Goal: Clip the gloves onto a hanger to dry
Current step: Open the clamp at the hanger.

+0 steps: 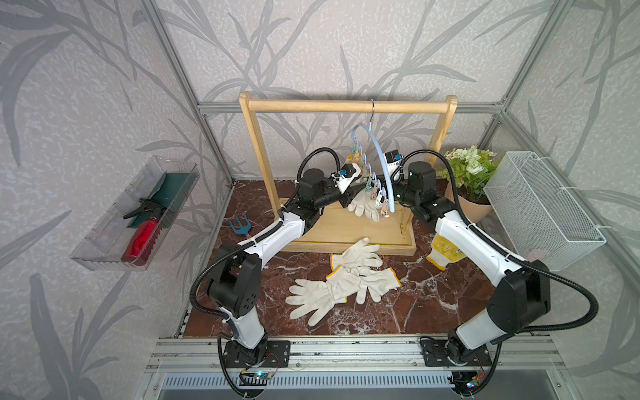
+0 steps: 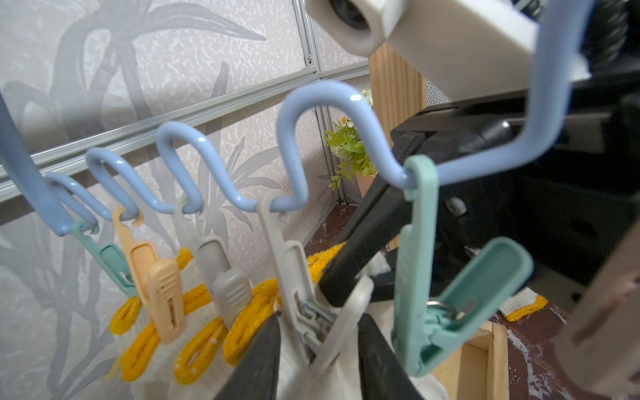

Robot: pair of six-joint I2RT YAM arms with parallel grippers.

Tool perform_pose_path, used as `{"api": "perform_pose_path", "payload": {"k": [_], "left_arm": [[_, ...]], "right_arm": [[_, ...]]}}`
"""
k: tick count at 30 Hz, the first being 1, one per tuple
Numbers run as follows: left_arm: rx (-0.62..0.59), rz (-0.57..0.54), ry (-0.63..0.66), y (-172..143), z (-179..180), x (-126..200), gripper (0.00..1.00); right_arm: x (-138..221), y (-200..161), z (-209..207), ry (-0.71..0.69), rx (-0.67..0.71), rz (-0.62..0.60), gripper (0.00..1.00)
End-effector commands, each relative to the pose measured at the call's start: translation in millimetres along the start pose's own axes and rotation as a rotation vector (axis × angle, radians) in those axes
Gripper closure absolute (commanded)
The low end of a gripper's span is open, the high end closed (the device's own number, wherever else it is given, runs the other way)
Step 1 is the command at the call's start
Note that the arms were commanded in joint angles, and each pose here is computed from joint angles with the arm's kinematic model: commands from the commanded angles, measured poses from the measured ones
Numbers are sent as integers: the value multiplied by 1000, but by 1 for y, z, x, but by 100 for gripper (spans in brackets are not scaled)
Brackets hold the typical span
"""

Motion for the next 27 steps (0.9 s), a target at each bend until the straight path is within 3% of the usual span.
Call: {"api": "perform_pose_path", "payload": {"k": [1, 7, 27], "left_arm": [[-38, -46, -62, 19, -7, -1, 57], [-40, -56, -86, 22, -10, 1, 54], [-22, -102, 11, 37, 8, 0, 55]], "right_arm": [[7, 10, 8, 25, 26, -33, 100], [7, 9, 8, 24, 29, -36, 100], [8, 7, 8, 25, 33, -36, 100]]}}
Point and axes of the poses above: each gripper's point midway between its finger pads, its own x axis back along the fingers, its own z axis along the line the jaws close on, y = z × x, the point moved 1 cm from there along x, back along the fingers, and after that the axes turned 2 degrees about -x, right-handed, at the moved point
